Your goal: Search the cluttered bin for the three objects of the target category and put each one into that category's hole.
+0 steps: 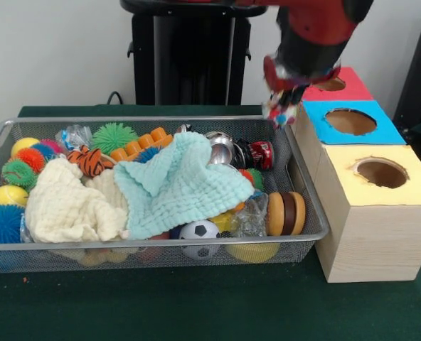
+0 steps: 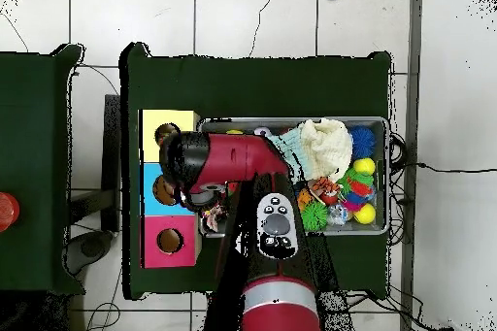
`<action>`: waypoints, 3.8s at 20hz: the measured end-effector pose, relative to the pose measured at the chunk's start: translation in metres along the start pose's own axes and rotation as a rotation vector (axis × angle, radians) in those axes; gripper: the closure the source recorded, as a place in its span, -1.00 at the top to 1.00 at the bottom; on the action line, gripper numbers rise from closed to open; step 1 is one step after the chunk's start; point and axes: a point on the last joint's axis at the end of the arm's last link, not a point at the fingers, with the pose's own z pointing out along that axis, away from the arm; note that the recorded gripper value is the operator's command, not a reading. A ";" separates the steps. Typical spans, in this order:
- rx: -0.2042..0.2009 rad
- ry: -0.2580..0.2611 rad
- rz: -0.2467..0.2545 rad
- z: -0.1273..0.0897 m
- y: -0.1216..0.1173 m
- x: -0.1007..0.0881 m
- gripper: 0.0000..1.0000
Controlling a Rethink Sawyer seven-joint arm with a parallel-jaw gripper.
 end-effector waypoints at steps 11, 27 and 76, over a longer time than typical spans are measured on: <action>0.021 -0.148 -0.008 -0.107 0.029 0.002 -1.00; 0.171 -0.832 -0.017 -0.187 0.061 -0.079 -1.00; -0.046 -0.469 0.083 -0.049 0.063 -0.082 1.00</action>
